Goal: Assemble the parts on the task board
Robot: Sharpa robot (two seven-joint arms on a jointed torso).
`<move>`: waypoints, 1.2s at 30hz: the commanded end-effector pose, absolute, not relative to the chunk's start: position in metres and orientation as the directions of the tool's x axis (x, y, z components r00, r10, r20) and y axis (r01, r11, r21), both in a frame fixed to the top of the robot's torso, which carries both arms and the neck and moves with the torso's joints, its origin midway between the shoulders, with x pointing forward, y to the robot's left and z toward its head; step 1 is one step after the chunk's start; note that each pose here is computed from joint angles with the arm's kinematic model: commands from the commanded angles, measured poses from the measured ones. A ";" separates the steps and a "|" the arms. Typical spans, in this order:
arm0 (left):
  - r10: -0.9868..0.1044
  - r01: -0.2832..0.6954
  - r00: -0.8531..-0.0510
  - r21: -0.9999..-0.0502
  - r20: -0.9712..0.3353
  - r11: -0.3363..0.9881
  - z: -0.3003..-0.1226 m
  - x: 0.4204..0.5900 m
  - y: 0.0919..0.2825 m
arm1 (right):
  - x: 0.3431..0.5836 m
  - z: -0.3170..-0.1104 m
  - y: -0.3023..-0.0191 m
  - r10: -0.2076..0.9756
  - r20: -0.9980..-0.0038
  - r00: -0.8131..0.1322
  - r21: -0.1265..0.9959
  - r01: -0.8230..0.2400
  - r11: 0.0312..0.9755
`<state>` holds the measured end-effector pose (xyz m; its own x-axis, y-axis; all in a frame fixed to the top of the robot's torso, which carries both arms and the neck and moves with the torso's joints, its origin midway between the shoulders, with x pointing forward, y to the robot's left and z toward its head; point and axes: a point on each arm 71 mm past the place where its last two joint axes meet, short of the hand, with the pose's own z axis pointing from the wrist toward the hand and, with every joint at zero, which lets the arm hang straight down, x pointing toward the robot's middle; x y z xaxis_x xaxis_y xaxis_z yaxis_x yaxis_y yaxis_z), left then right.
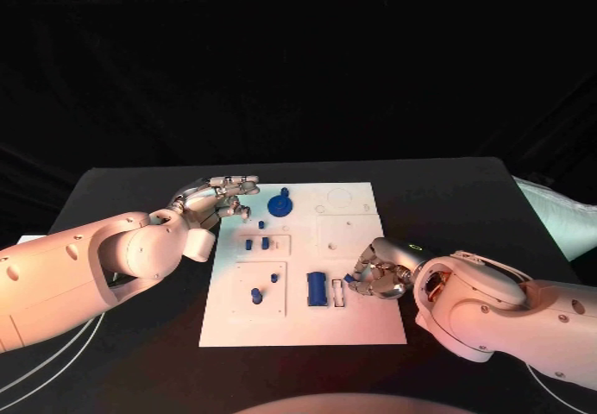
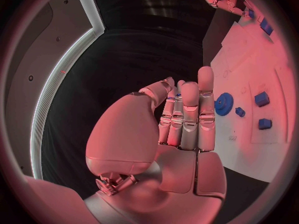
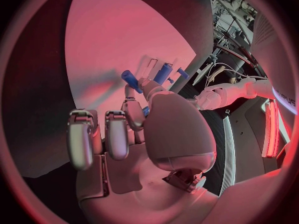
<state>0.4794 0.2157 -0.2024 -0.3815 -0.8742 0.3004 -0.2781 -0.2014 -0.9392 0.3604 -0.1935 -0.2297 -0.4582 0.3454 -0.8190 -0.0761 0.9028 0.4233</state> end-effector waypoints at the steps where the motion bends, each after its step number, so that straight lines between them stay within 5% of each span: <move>1: -0.863 -0.275 -0.401 -0.939 0.306 -0.205 -0.201 0.478 0.213 | 0.359 -0.233 -0.193 0.435 -0.754 -0.492 0.492 0.016 0.871; 36: -0.853 -0.283 -0.424 -0.940 0.303 -0.192 -0.201 0.477 0.211 | 0.363 -0.244 -0.178 0.355 -0.730 -0.584 0.447 -0.015 0.894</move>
